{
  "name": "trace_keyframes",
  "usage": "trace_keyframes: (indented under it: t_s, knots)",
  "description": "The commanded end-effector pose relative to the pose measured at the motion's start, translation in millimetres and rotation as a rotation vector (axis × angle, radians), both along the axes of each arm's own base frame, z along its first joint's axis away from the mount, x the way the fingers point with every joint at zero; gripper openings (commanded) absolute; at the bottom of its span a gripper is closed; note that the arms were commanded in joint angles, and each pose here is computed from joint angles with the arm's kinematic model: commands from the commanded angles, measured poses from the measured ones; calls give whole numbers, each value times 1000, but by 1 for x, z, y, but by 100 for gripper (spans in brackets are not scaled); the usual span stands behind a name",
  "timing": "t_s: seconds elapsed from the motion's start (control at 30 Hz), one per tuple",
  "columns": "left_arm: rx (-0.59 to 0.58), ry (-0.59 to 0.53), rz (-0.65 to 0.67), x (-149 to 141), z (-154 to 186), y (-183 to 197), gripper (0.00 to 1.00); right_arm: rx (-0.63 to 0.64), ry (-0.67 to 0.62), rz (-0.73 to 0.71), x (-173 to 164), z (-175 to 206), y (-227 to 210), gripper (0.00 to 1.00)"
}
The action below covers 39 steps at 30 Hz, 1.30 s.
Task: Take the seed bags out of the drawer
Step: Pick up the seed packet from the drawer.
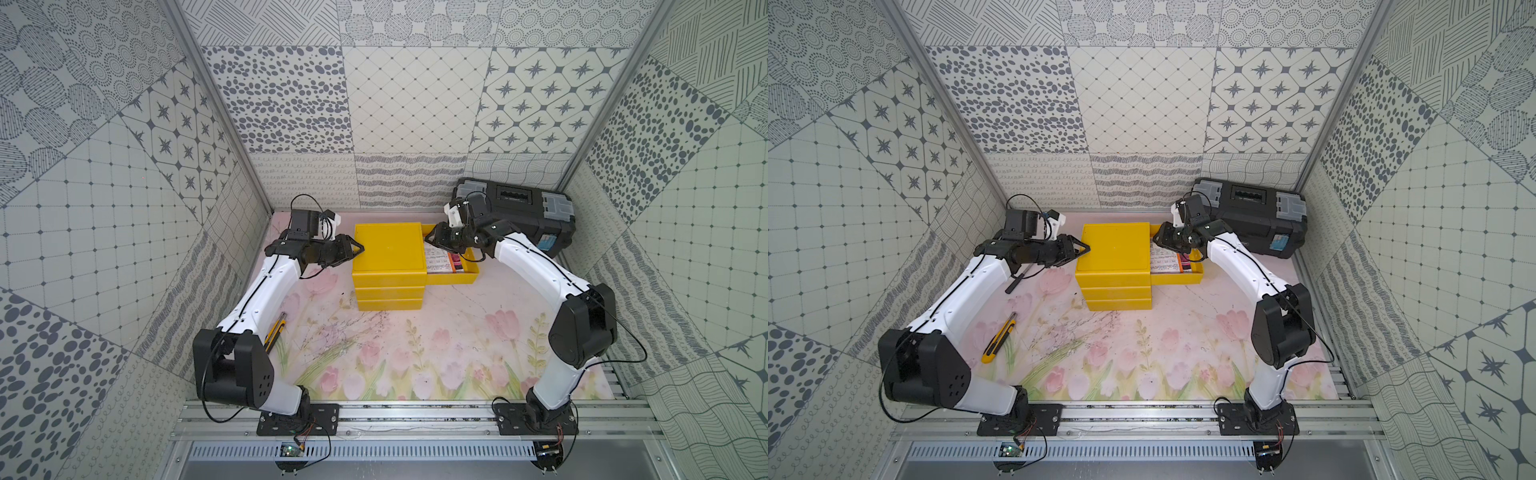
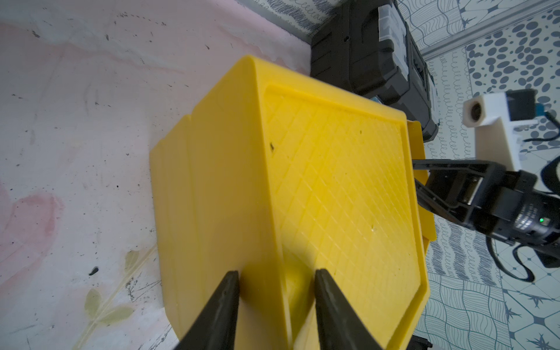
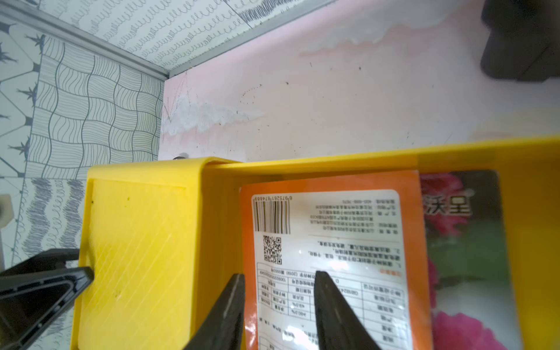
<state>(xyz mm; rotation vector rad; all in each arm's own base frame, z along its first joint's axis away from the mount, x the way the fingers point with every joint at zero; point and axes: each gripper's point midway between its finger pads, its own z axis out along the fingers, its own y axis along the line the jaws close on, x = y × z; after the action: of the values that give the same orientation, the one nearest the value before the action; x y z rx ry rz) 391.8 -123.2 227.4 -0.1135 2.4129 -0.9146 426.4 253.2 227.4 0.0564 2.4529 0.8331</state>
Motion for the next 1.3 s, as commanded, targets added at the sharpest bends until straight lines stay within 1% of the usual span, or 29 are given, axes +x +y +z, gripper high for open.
trace_keyframes:
  t_s: [0.0, 0.17, 0.27, 0.37, 0.57, 0.7, 0.8, 0.9, 0.93, 0.97, 1.0, 1.07, 1.27]
  knots:
    - [97, 178, 50, -22, -41, 17, 43, -38, -65, -7, 0, 22, -11, 54]
    - [99, 181, 51, -22, -42, 18, 43, -214, -55, -31, 3, 8, -32, 65]
    - [99, 179, 53, -22, -41, 18, 43, -295, -43, -36, 5, -4, -40, 69]
    - [99, 182, 53, -22, -42, 18, 43, -319, -21, -26, 7, -17, -41, 71]
    - [99, 183, 54, -22, -42, 18, 43, -327, 7, -13, 10, -31, -35, 72]
    - [93, 177, 52, -22, -40, 18, 43, -313, 22, -3, 12, -37, -30, 71]
    - [90, 178, 54, -21, -40, 18, 43, -280, 33, 10, 11, -39, -23, 67]
    - [88, 177, 55, -21, -40, 18, 43, -232, 39, 16, 10, -38, -17, 60]
    - [88, 178, 55, -21, -40, 19, 43, -208, 41, 18, 9, -37, -14, 56]
    - [86, 179, 55, -21, -40, 19, 43, -178, 44, 23, 8, -36, -10, 47]
    - [86, 179, 56, -21, -40, 19, 43, -149, 50, 23, 8, -35, -8, 42]
    - [83, 177, 56, -21, -39, 19, 43, -91, 57, 30, 6, -34, -2, 36]
    - [80, 180, 54, -22, -40, 18, 43, -20, 50, 8, 2, -24, -2, 18]
